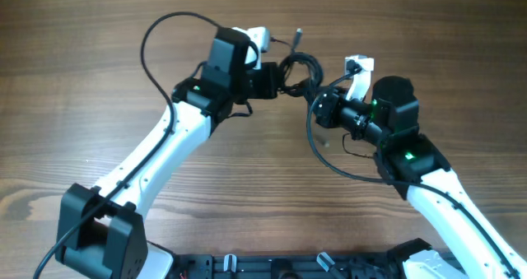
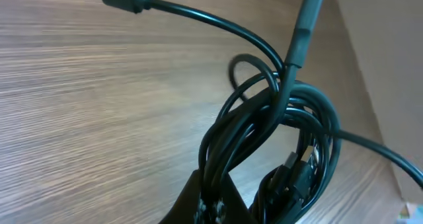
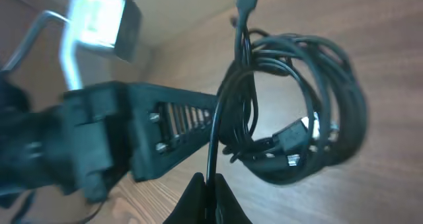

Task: Untangle cables

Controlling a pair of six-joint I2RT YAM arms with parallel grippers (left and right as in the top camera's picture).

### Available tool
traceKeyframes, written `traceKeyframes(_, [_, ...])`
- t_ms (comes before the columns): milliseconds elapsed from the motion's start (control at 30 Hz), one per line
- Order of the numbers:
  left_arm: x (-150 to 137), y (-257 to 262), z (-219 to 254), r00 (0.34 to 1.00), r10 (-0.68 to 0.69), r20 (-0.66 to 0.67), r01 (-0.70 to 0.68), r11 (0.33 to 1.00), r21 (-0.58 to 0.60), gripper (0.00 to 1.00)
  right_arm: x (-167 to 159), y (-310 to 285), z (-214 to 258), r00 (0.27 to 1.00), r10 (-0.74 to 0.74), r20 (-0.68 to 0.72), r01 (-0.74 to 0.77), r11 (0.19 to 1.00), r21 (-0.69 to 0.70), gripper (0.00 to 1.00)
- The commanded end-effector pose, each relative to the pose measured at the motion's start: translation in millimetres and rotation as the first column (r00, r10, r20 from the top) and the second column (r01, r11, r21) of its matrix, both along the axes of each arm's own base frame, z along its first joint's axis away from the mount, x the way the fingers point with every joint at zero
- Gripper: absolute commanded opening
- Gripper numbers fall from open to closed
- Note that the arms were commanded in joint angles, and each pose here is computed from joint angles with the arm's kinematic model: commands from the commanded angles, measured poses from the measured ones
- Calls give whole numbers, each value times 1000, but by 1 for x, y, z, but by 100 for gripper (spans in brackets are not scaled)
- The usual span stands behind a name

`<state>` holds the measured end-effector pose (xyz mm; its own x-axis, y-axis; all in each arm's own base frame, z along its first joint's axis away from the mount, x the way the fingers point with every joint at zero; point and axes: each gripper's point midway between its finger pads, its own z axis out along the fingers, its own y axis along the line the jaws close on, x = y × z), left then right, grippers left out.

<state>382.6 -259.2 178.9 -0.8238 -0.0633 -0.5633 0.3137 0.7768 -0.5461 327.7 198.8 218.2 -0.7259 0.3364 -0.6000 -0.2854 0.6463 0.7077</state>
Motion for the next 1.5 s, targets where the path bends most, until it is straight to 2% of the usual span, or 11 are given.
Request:
traceKeyframes(0, [-11,-20,16,993,-87,76,87,996,11,4,5,-1,0,1000,-23,-6,23,1000,-10,5])
traceKeyframes(133, [-23,-36,16,989,-126,79,125,992,17,4,14,-28,-21,973,-207,-99,202,978,-62,4])
traceKeyframes(267, [-38,-53,16,972,-206,111,202,978,45,4,20,-39,-22,956,-275,-97,269,960,-74,5])
traceKeyframes(400, [-42,-52,10,975,-201,90,195,978,71,4,33,-57,-12,929,-368,-33,364,928,-85,5])
traceKeyframes(500, [-28,-24,-7,994,-64,84,46,978,201,4,34,-55,15,948,-316,35,316,949,-11,5])
traceKeyframes(667, [-40,-23,-16,997,-74,27,67,974,217,4,44,-53,58,927,-326,185,314,945,87,5])
traceKeyframes(900, [-80,-34,-26,969,-201,-142,220,966,136,4,57,-53,51,879,-157,450,274,939,-208,5])
traceKeyframes(1033, [-97,-47,-15,932,-304,-197,308,951,-12,4,54,-53,40,886,-101,453,252,924,-288,5])
traceKeyframes(1100, [-87,-39,-13,940,-221,-260,215,975,-55,4,52,-52,33,898,-77,434,232,920,-316,5])
traceKeyframes(1267, [-37,1,-3,927,48,-372,-114,981,-156,4,25,-19,22,901,158,403,-16,942,-335,5])
traceKeyframes(1467, [-33,-23,19,943,-12,-332,-81,961,-263,4,18,-17,-6,938,189,292,-79,933,-351,5])
